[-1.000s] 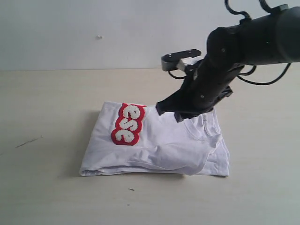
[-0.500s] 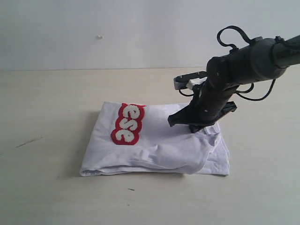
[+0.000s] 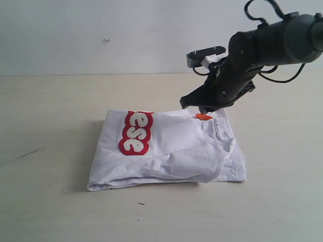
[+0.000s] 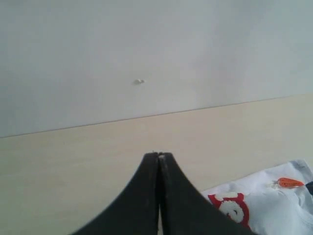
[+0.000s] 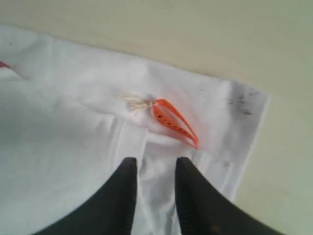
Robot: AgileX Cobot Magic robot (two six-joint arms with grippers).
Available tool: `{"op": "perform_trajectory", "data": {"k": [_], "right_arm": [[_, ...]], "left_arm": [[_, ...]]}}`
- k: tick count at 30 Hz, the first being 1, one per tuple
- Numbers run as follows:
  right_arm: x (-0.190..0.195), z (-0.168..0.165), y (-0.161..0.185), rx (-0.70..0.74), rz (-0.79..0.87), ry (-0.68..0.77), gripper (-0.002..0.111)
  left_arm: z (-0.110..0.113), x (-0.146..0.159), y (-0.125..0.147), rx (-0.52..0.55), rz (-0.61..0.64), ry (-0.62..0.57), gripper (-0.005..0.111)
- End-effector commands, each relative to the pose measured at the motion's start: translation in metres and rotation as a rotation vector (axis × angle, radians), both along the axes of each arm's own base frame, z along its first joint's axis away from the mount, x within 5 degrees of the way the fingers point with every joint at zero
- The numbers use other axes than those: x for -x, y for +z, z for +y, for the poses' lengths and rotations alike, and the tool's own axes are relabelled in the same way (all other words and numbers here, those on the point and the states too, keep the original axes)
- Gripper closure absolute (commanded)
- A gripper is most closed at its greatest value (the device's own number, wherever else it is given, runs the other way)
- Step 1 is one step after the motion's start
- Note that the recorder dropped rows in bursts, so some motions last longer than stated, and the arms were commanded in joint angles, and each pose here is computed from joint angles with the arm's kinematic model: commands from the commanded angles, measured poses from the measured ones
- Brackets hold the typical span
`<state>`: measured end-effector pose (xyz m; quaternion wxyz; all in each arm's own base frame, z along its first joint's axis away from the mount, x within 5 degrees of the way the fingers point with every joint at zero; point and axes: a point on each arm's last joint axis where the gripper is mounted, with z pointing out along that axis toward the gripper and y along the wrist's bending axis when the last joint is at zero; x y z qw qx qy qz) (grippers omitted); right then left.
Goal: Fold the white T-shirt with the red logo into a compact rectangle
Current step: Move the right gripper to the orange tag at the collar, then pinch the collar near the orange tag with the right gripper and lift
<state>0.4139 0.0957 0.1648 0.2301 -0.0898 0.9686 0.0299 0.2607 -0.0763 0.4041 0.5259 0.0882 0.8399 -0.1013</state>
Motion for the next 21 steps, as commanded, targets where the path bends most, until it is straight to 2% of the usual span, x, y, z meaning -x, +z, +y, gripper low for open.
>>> {"op": "perform_trajectory", "data": {"k": [1,6,9,10,14,21], "right_arm": [[0.001,-0.032,0.008,0.012,0.055,-0.081,0.065],[0.005,-0.051,-0.018,0.011,0.133,-0.123,0.063],[0.005,-0.048,-0.03,-0.013,0.145,-0.086,0.063],[0.003,-0.043,-0.034,-0.072,0.131,-0.075,0.063],[-0.002,-0.038,-0.041,-0.127,0.093,-0.061,0.063],[-0.003,-0.039,-0.054,-0.097,0.105,-0.038,0.063]], "left_arm": [[0.006,0.022,0.008,0.036,-0.071,0.004,0.107],[0.013,0.045,0.011,0.053,-0.123,0.005,0.107],[0.016,0.056,0.012,0.063,-0.151,0.006,0.107],[0.018,0.061,0.012,0.068,-0.16,0.007,0.107],[0.019,0.067,0.011,0.075,-0.17,0.009,0.107],[0.02,0.069,0.012,0.077,-0.177,0.009,0.107]]}}
